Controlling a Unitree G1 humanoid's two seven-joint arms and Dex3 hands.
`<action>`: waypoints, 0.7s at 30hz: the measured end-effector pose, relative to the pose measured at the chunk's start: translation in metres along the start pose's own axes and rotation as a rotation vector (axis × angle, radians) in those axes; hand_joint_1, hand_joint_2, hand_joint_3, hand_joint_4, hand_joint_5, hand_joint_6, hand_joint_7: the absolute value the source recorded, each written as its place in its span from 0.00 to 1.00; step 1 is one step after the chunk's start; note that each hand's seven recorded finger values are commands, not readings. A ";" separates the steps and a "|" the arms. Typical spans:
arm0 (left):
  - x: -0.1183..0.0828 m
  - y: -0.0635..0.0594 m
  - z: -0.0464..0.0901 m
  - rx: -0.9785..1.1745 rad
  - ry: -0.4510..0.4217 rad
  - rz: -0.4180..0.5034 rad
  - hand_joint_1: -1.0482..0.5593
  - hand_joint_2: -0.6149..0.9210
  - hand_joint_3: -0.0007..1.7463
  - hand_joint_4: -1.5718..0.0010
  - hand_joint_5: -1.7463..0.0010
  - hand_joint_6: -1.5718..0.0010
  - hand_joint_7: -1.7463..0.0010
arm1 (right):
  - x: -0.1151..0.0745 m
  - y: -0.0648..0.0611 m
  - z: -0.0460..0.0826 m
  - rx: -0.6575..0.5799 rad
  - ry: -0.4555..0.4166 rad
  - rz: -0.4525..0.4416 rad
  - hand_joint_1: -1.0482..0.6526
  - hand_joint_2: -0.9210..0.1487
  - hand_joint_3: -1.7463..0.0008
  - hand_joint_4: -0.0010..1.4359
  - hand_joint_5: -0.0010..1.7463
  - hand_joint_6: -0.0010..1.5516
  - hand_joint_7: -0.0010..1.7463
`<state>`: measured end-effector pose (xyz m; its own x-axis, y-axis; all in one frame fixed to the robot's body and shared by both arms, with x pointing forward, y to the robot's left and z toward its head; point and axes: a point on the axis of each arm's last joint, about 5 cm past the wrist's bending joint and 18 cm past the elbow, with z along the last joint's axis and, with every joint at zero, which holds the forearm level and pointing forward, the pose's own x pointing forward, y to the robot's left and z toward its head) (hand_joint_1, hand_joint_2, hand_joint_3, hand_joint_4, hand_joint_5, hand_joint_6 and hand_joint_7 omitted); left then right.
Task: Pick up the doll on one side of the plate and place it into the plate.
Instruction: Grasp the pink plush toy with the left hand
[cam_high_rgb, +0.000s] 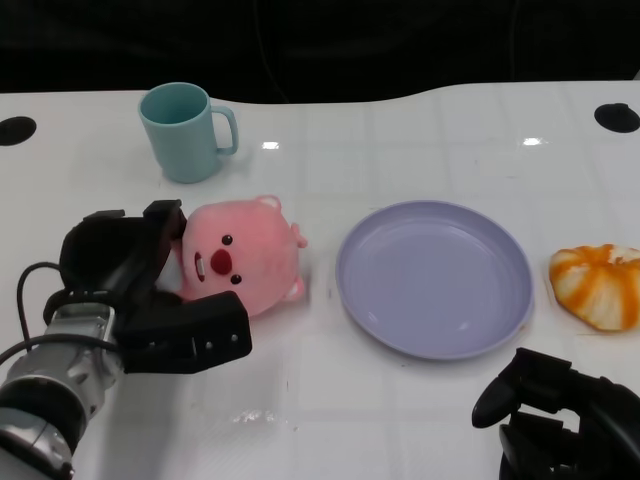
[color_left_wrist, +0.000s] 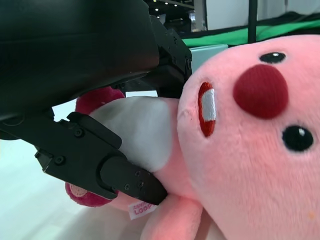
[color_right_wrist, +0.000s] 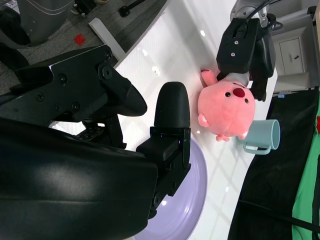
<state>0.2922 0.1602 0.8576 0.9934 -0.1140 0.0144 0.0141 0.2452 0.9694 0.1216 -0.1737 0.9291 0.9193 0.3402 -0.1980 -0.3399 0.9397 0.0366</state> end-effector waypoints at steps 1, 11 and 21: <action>0.000 0.000 0.000 -0.009 0.002 0.007 0.52 0.87 0.38 0.42 0.00 0.58 0.00 | 0.000 0.000 0.000 0.001 0.002 0.000 0.57 0.21 0.36 0.47 1.00 0.32 0.88; 0.002 0.009 -0.004 -0.100 -0.021 0.043 0.55 0.75 0.56 0.43 0.00 0.57 0.00 | 0.000 0.000 0.000 -0.001 0.002 -0.001 0.58 0.21 0.36 0.46 1.00 0.32 0.88; 0.004 0.026 0.003 -0.213 -0.060 0.100 0.53 0.76 0.58 0.41 0.00 0.55 0.00 | 0.001 0.001 0.000 0.001 0.004 0.003 0.58 0.21 0.36 0.46 1.00 0.32 0.88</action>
<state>0.2959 0.1635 0.8838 0.9827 -0.1341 0.1278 -0.0535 0.4552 0.8888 0.1225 -0.1728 0.9293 0.9173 0.3432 -0.2017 -0.3428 0.9386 0.0381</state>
